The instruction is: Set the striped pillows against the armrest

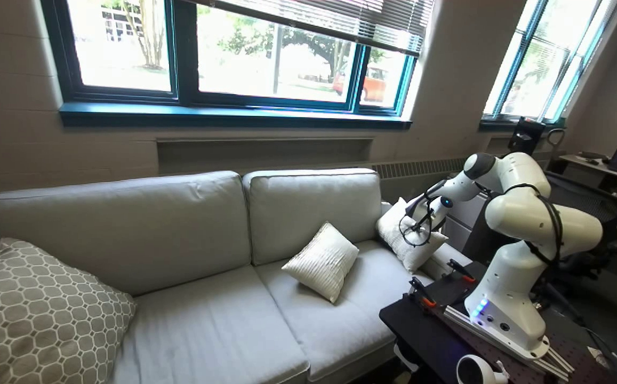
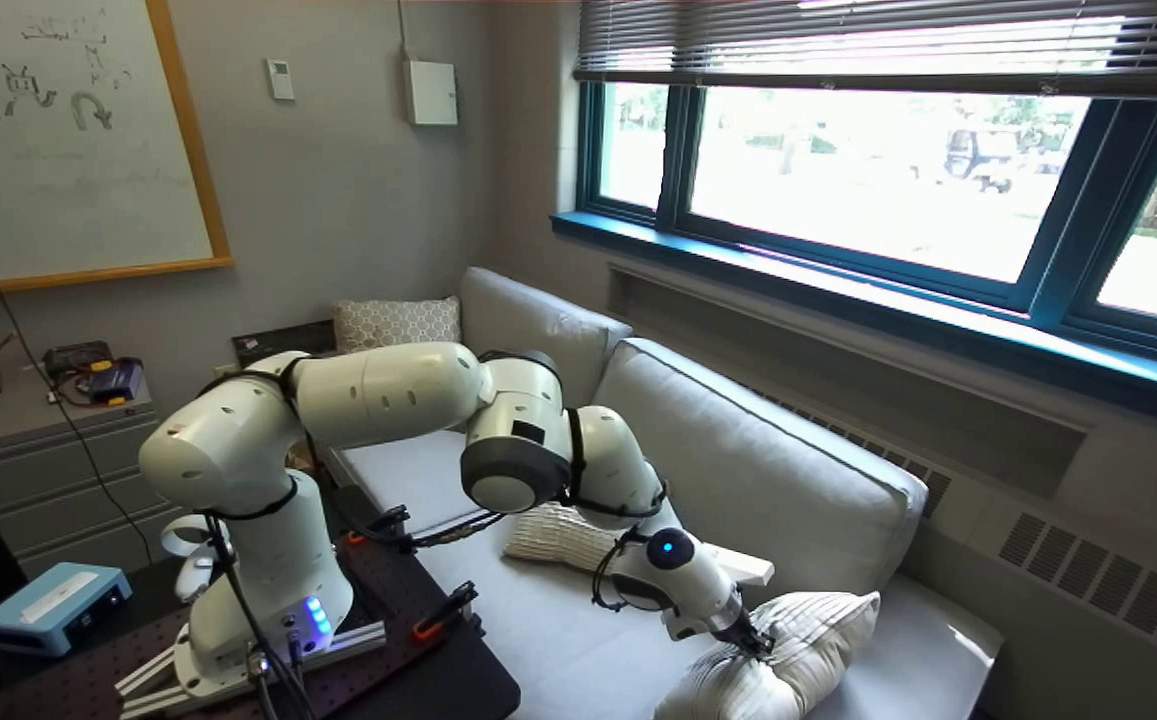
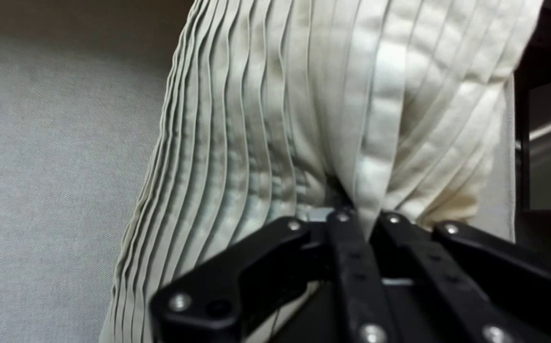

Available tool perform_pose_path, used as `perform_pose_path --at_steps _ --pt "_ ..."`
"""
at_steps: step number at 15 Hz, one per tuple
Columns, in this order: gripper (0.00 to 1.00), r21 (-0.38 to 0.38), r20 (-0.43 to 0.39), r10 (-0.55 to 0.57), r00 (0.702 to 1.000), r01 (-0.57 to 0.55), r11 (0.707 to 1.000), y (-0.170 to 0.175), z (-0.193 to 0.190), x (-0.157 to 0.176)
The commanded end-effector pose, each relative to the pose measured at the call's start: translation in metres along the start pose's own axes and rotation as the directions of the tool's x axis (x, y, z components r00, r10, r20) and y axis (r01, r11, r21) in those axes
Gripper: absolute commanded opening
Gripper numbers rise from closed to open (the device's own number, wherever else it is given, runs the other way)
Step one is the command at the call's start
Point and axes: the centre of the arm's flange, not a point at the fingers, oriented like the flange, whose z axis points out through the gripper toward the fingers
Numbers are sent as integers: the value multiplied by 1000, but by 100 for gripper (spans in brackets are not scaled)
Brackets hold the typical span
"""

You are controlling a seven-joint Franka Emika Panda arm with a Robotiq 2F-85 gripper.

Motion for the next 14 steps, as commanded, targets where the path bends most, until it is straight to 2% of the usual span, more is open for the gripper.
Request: perform_pose_path --at_steps 1,4,8,14 --pt "2 11 61 -16 998 15 1000 17 -75 18" --pt "2 46 95 -32 995 27 999 0 -93 6" --pt "1 77 98 -42 994 35 996 -17 -110 -2" --pt "2 58 74 -10 997 6 998 -10 -104 5"
